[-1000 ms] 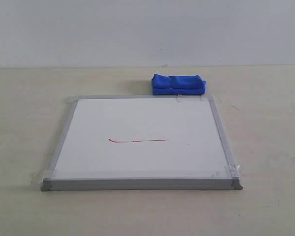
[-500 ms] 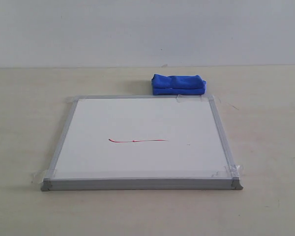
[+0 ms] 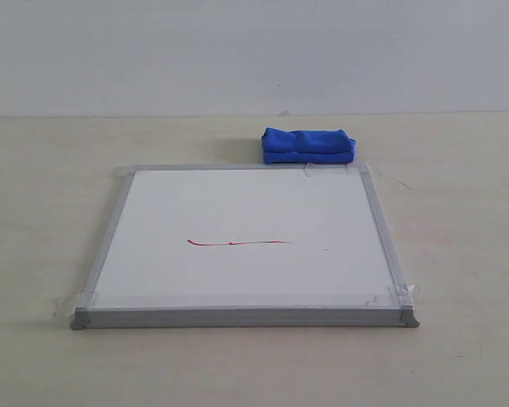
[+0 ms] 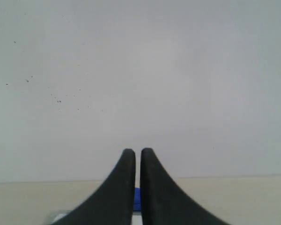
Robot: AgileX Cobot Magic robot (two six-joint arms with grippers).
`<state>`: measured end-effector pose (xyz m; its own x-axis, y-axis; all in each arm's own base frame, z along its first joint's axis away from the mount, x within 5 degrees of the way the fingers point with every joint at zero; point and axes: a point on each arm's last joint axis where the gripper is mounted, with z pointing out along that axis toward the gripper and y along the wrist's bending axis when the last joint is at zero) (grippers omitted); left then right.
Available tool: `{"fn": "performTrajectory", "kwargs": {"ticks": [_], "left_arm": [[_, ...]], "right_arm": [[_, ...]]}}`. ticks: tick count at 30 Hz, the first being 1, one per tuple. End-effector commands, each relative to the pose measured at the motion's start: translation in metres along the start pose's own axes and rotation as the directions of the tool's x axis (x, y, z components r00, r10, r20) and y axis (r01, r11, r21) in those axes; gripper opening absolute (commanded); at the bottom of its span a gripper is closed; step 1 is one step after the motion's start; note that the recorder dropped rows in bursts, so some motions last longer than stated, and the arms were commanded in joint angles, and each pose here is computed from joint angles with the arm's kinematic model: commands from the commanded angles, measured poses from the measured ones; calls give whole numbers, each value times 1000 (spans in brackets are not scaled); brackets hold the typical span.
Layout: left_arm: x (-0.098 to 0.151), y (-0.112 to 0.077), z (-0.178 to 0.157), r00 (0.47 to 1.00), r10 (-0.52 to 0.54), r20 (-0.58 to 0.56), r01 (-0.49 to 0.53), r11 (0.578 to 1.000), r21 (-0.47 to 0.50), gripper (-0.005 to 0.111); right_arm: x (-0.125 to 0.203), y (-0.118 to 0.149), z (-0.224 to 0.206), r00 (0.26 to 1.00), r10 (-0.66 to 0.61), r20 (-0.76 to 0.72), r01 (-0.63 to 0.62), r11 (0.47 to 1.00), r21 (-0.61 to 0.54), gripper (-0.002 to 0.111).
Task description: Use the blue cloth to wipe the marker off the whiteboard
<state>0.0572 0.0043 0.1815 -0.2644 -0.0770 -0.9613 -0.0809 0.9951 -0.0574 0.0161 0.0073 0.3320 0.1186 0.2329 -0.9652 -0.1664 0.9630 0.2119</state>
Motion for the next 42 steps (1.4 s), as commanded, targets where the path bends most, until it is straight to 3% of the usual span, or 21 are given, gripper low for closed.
{"fn": "performTrajectory", "kwargs": {"ticks": [1, 5, 8, 11, 16, 18, 19, 21, 22, 31, 38, 42], "left_arm": [[-2, 0, -1, 1000, -3, 10, 3, 1000, 2, 5], [-2, 0, -1, 1000, -3, 10, 3, 1000, 2, 5], [-2, 0, -1, 1000, -3, 10, 3, 1000, 2, 5], [-2, 0, -1, 1000, -3, 10, 3, 1000, 2, 5], [-2, 0, -1, 1000, -3, 10, 3, 1000, 2, 5], [-2, 0, -1, 1000, -3, 10, 3, 1000, 2, 5], [-2, 0, -1, 1000, -3, 10, 3, 1000, 2, 5], [-2, 0, -1, 1000, -3, 10, 3, 1000, 2, 5], [-2, 0, -1, 1000, -3, 10, 3, 1000, 2, 5], [-2, 0, -1, 1000, -3, 10, 3, 1000, 2, 5], [-2, 0, -1, 1000, -3, 10, 3, 1000, 2, 5], [-2, 0, -1, 1000, -3, 10, 3, 1000, 2, 5]], "right_arm": [[-22, 4, 36, 993, -95, -73, 95, 996, -3, 1], [-33, 3, 99, 953, -156, -260, 160, 987, -5, 1], [-21, -5, 204, 811, -234, -537, 231, 970, -75, 1], [-11, -10, 273, 705, -338, -624, 297, 939, -174, 1], [46, -27, 394, 498, -436, -750, 276, 899, -339, 2], [69, -34, 429, 464, -448, -764, 262, 894, -365, 14], [83, -37, 445, 450, -457, -767, 254, 889, -381, 27], [106, -40, 466, 422, -489, -763, 225, 872, -435, 54], [118, -42, 475, 407, -497, -766, 215, 867, -449, 59], [193, -30, 505, 340, -591, -732, 210, 806, -553, 58], [227, -34, 504, 262, -668, -696, 219, 744, -631, 58], [235, -36, 507, 269, -676, -686, 235, 736, -635, 58]]}}
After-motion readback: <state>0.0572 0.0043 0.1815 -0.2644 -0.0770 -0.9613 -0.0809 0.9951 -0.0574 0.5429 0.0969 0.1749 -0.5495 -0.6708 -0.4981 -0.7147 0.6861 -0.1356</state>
